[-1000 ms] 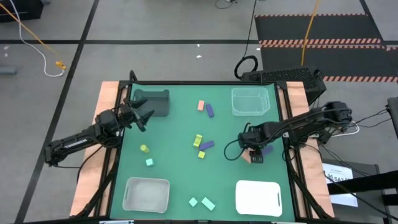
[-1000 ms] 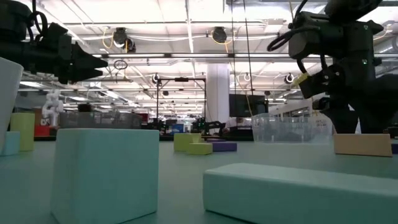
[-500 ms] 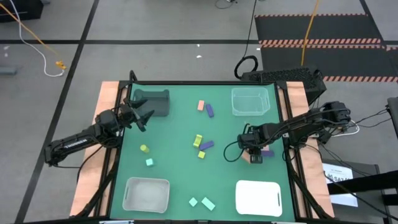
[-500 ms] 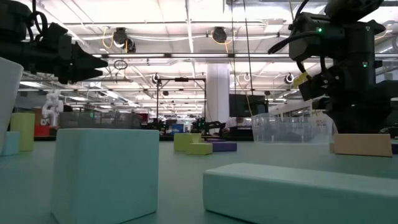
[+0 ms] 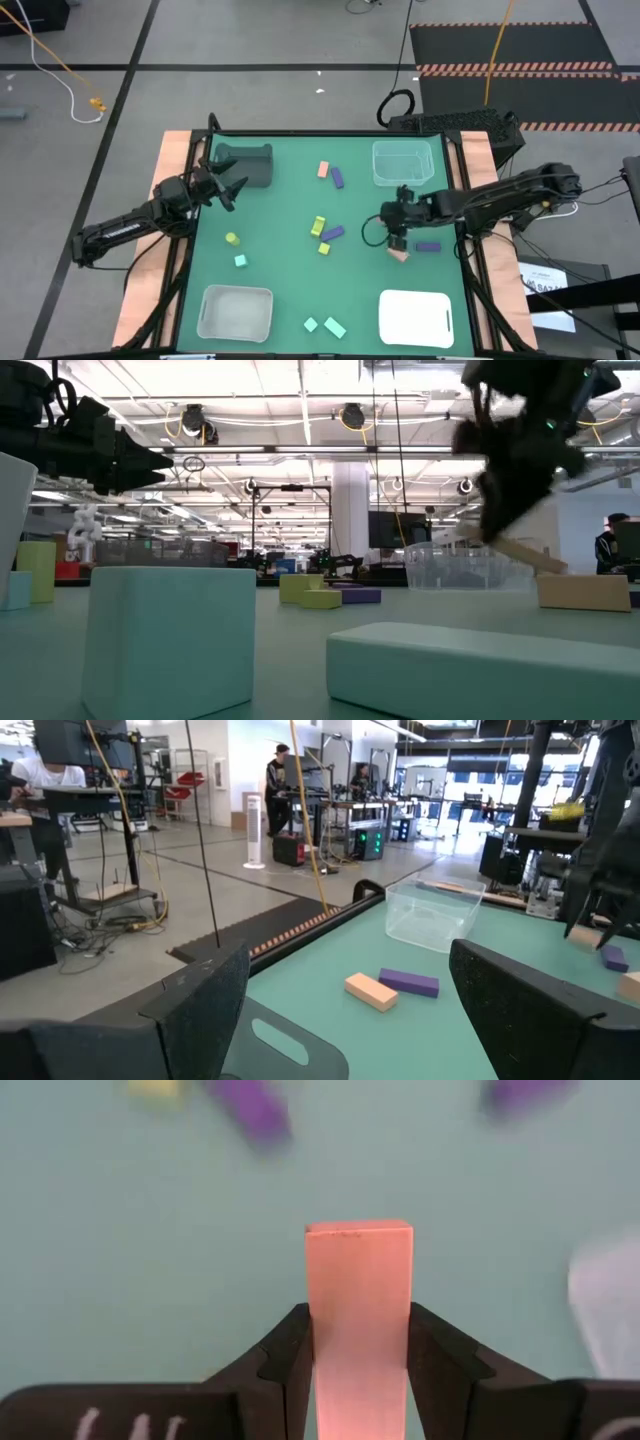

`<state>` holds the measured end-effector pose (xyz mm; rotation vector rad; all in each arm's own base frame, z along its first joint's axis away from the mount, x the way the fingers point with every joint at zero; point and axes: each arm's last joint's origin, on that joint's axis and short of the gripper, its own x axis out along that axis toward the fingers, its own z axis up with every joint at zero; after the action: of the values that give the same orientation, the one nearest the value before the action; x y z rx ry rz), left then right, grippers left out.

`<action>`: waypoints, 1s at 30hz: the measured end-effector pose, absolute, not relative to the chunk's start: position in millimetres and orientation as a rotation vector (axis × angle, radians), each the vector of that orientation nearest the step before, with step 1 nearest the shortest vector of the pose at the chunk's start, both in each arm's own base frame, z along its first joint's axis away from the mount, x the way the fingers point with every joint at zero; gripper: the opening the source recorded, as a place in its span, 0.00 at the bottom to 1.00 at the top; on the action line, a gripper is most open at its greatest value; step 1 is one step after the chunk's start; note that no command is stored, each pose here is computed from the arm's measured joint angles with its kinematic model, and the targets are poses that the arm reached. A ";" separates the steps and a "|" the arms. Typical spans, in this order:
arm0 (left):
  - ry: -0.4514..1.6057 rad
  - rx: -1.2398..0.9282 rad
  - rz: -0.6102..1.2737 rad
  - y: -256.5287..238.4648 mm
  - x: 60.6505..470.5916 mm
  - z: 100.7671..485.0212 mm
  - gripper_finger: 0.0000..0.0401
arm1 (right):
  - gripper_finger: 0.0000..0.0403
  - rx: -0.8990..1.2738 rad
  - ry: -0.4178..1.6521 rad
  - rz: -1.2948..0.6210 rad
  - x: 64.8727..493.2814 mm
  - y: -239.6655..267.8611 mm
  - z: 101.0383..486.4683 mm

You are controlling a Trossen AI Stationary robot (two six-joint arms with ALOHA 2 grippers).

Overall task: Sort & place blocks by color
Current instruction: Put the middle peach orange block into the transparent bin

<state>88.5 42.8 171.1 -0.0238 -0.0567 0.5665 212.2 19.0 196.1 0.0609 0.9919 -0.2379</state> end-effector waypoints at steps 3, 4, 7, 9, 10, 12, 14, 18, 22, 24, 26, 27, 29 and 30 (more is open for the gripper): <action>-0.057 -0.024 0.566 42.8 88.5 171.1 0.86 | 0.28 0.068 0.754 -0.196 224.5 20.3 216.2; -0.057 -0.024 0.567 42.8 88.5 171.1 0.86 | 0.28 0.063 0.679 -0.181 228.6 20.8 222.4; -0.057 -0.024 0.567 42.8 88.5 171.1 0.86 | 0.28 0.033 0.471 -0.141 239.1 22.2 240.7; -0.056 -0.024 0.567 42.8 88.5 171.0 0.86 | 0.28 0.008 0.352 -0.125 244.0 22.8 251.5; -0.057 -0.024 0.567 42.8 88.5 171.1 0.86 | 0.28 -0.005 0.297 -0.120 245.8 23.1 256.8; -0.057 -0.024 0.567 42.8 88.5 171.1 0.86 | 0.28 -0.035 0.193 -0.112 248.3 23.5 266.9; -0.056 -0.024 0.566 42.8 88.5 171.0 0.86 | 0.28 -0.063 0.098 -0.108 249.7 24.0 276.2; -0.056 -0.024 0.567 42.8 88.5 171.0 0.86 | 0.28 -0.105 -0.025 -0.086 249.8 27.0 288.5; -0.057 -0.024 0.567 42.8 88.5 171.2 0.86 | 0.28 -0.104 -0.069 -0.011 249.7 29.4 292.3; -0.057 -0.024 0.566 42.8 88.5 171.1 0.86 | 0.28 -0.090 -0.069 0.004 249.7 30.0 292.2; -0.056 -0.024 0.567 42.8 88.5 171.0 0.86 | 0.28 -0.068 -0.065 0.004 249.8 30.0 291.8; -0.057 -0.021 0.567 42.8 88.5 171.1 0.86 | 0.28 -0.057 -0.063 0.004 249.8 30.0 291.6; -0.072 0.029 0.570 42.9 88.3 173.9 0.86 | 0.28 -0.039 -0.053 0.005 249.8 30.0 290.6; -0.094 0.045 0.572 42.9 88.0 176.3 0.86 | 0.28 -0.030 -0.049 0.005 249.9 30.0 290.2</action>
<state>88.0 42.9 176.3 0.0447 -0.0936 0.5722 249.9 30.0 290.2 -0.0302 -0.0486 0.0052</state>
